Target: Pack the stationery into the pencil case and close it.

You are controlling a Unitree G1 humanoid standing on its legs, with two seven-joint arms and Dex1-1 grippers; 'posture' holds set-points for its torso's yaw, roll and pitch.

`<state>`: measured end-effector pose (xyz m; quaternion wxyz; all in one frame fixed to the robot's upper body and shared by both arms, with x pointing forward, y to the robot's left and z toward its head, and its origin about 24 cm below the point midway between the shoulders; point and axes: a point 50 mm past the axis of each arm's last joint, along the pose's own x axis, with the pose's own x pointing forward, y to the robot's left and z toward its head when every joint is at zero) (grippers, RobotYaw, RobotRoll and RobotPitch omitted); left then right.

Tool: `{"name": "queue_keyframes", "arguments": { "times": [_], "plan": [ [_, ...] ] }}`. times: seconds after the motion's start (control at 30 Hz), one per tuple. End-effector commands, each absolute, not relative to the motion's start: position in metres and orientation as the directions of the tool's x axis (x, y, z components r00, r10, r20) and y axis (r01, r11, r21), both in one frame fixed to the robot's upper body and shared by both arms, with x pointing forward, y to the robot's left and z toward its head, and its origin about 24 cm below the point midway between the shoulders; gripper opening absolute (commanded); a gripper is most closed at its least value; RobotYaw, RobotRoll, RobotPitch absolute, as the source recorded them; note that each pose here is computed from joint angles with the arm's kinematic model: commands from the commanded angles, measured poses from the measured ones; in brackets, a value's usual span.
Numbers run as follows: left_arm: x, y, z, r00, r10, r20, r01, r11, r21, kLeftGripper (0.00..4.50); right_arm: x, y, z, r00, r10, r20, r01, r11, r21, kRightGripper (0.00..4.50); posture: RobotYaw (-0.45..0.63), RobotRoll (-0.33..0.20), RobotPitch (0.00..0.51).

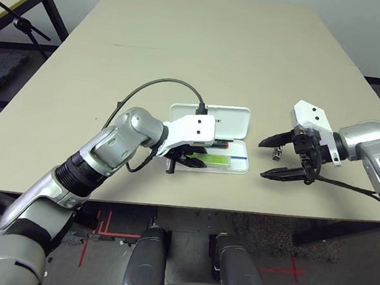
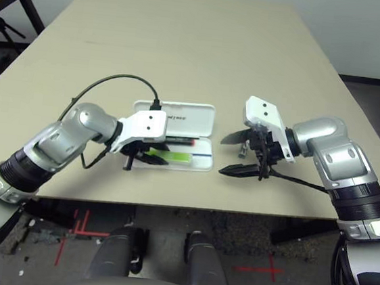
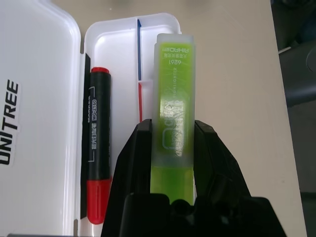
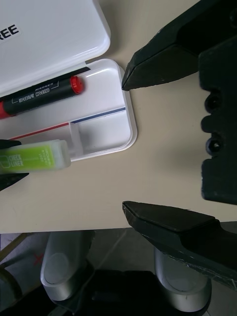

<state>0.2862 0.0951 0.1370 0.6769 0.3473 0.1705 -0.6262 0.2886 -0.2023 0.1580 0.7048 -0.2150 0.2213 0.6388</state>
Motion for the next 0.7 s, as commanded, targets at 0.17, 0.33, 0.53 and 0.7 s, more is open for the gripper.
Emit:
{"name": "queue_keyframes", "arguments": {
  "times": [0.17,0.33,0.53,0.7],
  "plan": [
    [0.2886,0.0969,0.1305,0.166,-0.703,-0.692,0.967,-0.021,0.254,1.08,0.2866,-0.1979,0.1561,0.078,0.806,-0.587,-0.997,0.076,-0.028,4.50,-0.02,0.000,0.079],
    [0.2879,0.0984,0.1278,0.161,-0.699,-0.697,0.970,-0.018,0.243,1.08,0.2869,-0.1972,0.1561,0.080,0.807,-0.586,-0.997,0.077,-0.029,4.50,-0.02,0.000,0.080],
    [0.2875,0.0989,0.1279,0.166,-0.698,-0.696,0.970,-0.011,0.242,1.43,0.2869,-0.1961,0.1557,0.077,0.808,-0.584,-0.997,0.075,-0.028,4.50,-0.02,0.000,0.087],
    [0.2881,0.1017,0.1312,0.173,-0.700,-0.693,0.970,0.001,0.242,3.25,0.2874,-0.1955,0.1542,0.079,0.809,-0.583,-0.997,0.077,-0.027,4.50,-0.02,0.000,0.087]
  ]
}}
